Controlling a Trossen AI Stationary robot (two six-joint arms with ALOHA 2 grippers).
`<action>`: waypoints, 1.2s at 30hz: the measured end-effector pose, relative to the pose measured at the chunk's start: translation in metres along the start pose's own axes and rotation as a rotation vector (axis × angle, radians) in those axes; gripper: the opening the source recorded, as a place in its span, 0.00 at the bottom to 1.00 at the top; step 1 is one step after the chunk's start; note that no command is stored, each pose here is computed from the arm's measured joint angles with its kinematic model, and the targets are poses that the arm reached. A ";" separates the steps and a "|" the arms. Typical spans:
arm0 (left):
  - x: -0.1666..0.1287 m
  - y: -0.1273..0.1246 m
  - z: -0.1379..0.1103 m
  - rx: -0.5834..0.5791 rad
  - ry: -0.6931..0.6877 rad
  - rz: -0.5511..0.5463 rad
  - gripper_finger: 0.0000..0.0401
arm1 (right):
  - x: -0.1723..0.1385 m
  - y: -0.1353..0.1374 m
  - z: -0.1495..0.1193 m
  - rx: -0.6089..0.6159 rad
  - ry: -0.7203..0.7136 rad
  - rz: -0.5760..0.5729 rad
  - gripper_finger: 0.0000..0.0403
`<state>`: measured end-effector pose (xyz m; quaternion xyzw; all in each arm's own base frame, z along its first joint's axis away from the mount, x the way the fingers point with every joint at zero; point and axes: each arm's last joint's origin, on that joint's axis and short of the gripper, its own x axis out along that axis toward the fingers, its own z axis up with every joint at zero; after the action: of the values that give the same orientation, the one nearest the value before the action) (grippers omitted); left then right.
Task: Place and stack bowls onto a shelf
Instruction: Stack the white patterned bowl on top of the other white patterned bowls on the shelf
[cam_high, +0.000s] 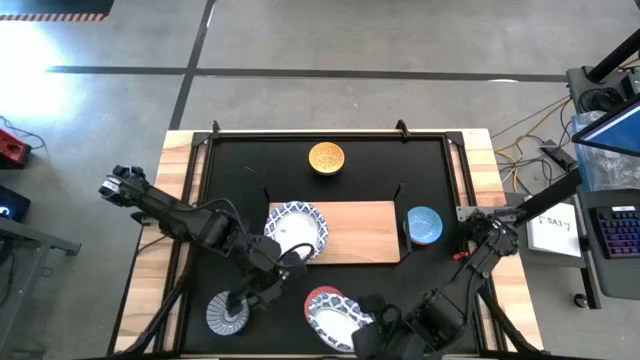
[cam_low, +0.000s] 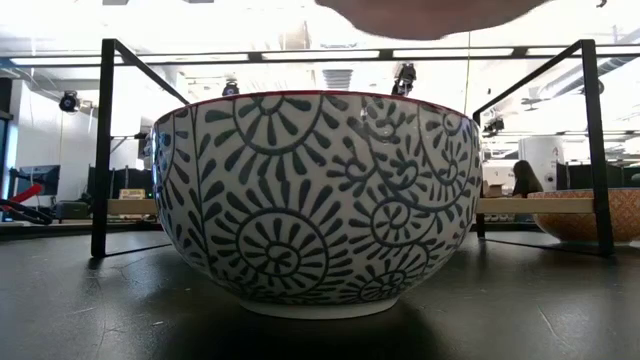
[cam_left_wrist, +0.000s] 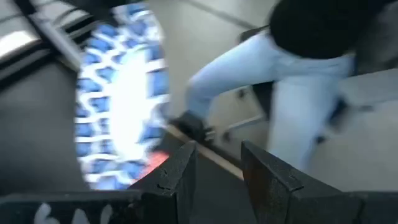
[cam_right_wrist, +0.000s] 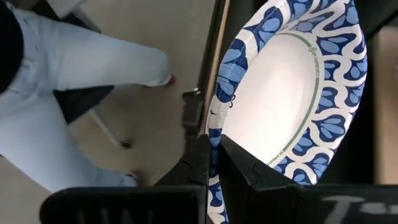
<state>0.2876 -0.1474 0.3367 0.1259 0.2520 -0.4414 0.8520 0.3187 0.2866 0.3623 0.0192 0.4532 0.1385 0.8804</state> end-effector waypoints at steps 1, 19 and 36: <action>0.000 0.001 0.000 0.009 0.008 0.036 0.27 | 0.001 -0.003 0.002 -0.028 -0.001 -0.005 0.03; 0.003 0.004 0.004 0.032 -0.023 0.093 0.27 | 0.008 -0.054 0.025 -0.221 0.007 -0.038 0.03; 0.003 0.004 0.004 0.043 -0.020 0.092 0.20 | -0.006 -0.059 0.039 -0.312 -0.078 -0.032 0.03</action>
<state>0.2934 -0.1484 0.3384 0.1512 0.2277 -0.4083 0.8710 0.3603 0.2319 0.3811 -0.1197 0.3918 0.1925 0.8917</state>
